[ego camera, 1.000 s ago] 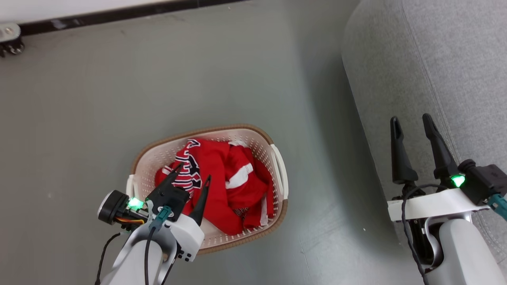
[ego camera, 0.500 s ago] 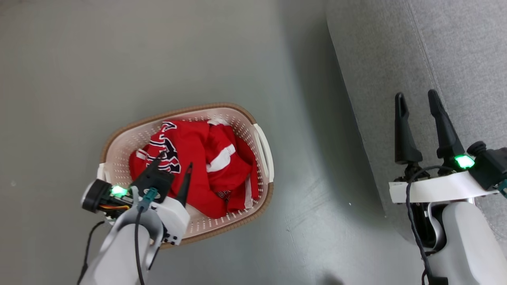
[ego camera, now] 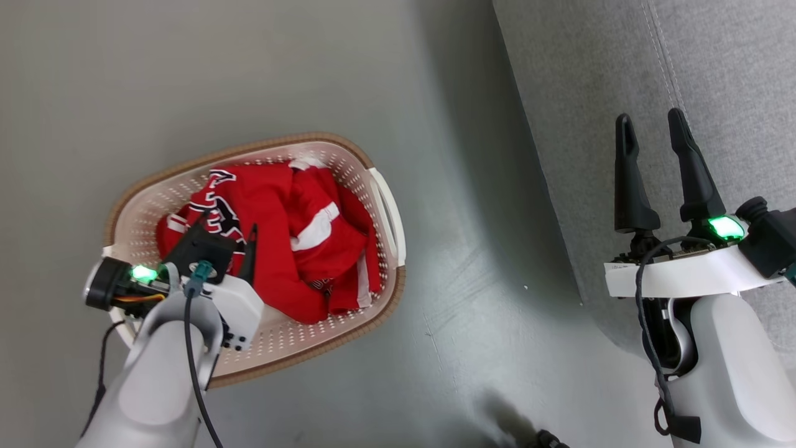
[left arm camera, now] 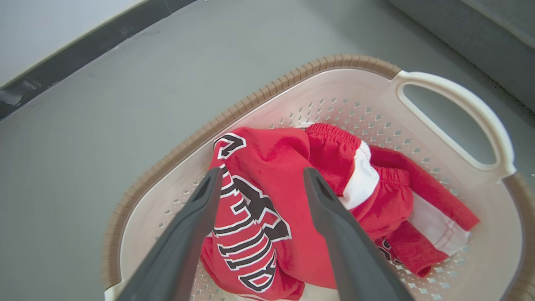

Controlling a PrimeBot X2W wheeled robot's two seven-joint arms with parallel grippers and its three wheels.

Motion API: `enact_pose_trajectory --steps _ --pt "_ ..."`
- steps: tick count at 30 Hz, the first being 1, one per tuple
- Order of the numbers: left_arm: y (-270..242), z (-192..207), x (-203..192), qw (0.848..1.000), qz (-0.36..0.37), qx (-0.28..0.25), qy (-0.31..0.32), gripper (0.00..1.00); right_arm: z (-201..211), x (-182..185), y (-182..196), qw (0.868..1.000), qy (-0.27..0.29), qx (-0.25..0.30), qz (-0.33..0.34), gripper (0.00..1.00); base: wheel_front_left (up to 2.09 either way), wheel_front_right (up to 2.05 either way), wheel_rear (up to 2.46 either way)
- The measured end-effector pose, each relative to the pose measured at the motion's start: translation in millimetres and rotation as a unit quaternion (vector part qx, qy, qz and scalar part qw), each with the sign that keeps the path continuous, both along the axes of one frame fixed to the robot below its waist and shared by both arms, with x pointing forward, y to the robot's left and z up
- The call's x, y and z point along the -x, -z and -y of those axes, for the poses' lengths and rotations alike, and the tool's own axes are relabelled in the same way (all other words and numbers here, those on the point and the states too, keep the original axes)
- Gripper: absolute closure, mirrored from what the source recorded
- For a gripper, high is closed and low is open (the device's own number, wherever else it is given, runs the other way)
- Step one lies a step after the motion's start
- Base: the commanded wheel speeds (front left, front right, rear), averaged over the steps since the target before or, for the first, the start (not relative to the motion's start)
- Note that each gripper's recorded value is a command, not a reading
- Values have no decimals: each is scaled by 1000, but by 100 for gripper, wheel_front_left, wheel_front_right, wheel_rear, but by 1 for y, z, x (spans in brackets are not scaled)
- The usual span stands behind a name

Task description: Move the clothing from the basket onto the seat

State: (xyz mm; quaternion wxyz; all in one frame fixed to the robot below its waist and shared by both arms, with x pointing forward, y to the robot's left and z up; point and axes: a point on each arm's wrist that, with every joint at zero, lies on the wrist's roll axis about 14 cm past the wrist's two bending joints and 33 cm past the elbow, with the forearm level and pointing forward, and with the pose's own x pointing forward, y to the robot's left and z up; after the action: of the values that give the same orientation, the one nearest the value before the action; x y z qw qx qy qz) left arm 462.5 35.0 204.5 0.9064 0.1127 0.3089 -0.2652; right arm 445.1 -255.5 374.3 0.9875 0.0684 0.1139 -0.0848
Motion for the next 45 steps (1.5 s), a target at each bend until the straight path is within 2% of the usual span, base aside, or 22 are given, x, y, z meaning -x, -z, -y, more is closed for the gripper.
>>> enact_pose_trajectory --steps 11,21,31,40,45 --pt "27 2 -9 1000 -14 -23 3 0 5 -6 5 1000 4 0 -3 0 0 0 0" --pt "51 -17 -12 997 -30 -69 -24 0 9 -10 9 1000 5 3 -5 0 0 0 0" --pt "61 -11 -15 996 -40 -77 -30 0 11 -11 11 1000 7 5 -9 0 0 0 0" --pt "67 -15 -24 993 -34 -106 -35 0 13 -10 15 1000 9 5 -15 0 0 0 0" --pt "69 -7 -28 994 -33 -100 -31 13 15 -8 17 1000 13 3 -18 0 0 0 0"
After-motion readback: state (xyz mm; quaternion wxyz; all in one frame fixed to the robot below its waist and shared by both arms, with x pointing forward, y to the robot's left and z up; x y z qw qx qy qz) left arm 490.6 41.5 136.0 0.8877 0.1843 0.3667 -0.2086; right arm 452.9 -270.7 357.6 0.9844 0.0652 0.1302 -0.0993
